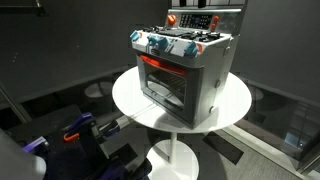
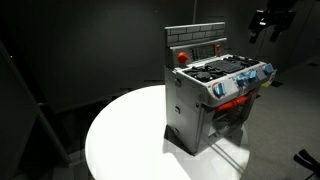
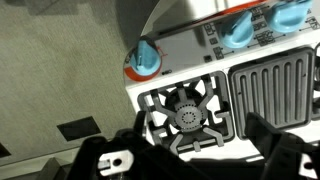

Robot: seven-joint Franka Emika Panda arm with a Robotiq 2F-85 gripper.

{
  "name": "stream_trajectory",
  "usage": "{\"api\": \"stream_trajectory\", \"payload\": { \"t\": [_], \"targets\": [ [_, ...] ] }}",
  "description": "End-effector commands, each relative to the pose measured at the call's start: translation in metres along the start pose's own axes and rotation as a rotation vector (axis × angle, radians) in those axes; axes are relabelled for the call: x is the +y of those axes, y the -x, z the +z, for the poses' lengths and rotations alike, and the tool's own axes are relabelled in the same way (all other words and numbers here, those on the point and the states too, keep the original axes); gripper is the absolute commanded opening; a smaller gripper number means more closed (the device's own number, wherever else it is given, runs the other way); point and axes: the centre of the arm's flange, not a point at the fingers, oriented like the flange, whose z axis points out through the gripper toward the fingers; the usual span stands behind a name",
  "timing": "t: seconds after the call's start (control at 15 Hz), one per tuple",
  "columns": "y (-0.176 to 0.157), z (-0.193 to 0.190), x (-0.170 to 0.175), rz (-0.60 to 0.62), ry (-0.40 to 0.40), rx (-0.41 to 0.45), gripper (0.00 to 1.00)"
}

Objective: Press the top button on the right side of the stove

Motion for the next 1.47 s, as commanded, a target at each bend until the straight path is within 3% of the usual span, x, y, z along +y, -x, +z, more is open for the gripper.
{"api": "stream_trajectory", "payload": {
  "t": [0.0,0.33,1.4],
  "targets": [
    [-0.004,0.000,0.000,0.018,0.009,0.021,1.00],
    [-0.030,0.008,-0.004,0.070,-0.026,0.129,1.00],
    [-0.110,0.048,-0.012,0.163,-0.034,0.195,1.00]
  ]
}}
